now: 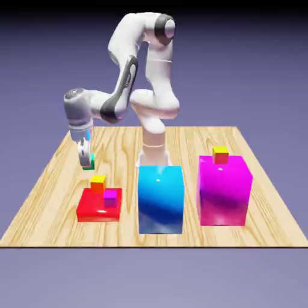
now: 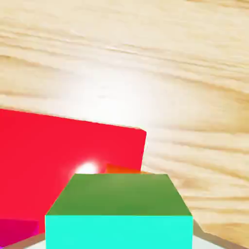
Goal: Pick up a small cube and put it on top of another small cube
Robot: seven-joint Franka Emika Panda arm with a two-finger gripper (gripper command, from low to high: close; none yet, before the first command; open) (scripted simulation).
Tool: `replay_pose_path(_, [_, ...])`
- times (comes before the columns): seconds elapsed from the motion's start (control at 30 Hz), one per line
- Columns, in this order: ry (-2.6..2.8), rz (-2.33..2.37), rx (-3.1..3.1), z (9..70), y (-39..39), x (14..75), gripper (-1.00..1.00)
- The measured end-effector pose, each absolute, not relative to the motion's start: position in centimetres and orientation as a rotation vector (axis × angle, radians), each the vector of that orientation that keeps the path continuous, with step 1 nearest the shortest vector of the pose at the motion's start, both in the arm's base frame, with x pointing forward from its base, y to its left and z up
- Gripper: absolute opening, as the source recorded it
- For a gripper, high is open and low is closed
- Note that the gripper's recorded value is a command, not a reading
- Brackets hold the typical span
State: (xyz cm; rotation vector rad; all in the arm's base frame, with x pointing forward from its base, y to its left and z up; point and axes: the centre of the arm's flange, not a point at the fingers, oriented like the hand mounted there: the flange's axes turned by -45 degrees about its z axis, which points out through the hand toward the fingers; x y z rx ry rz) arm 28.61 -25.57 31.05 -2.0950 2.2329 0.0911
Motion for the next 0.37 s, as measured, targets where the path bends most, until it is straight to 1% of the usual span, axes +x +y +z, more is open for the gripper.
replay_pose_path(0.1, [2.209, 0.096, -2.136, 30.5, -24.1, 28.2, -1.00])
replay_pose_path(0.27, [2.209, 0.096, -2.137, 24.2, -23.7, 28.3, -1.00])
replay_pose_path(0.3, [2.210, 0.096, -2.137, 23.5, -23.7, 28.2, 1.00])
replay_pose_path(0.37, [2.210, 0.097, -2.137, 23.5, -23.6, 28.2, 1.00])
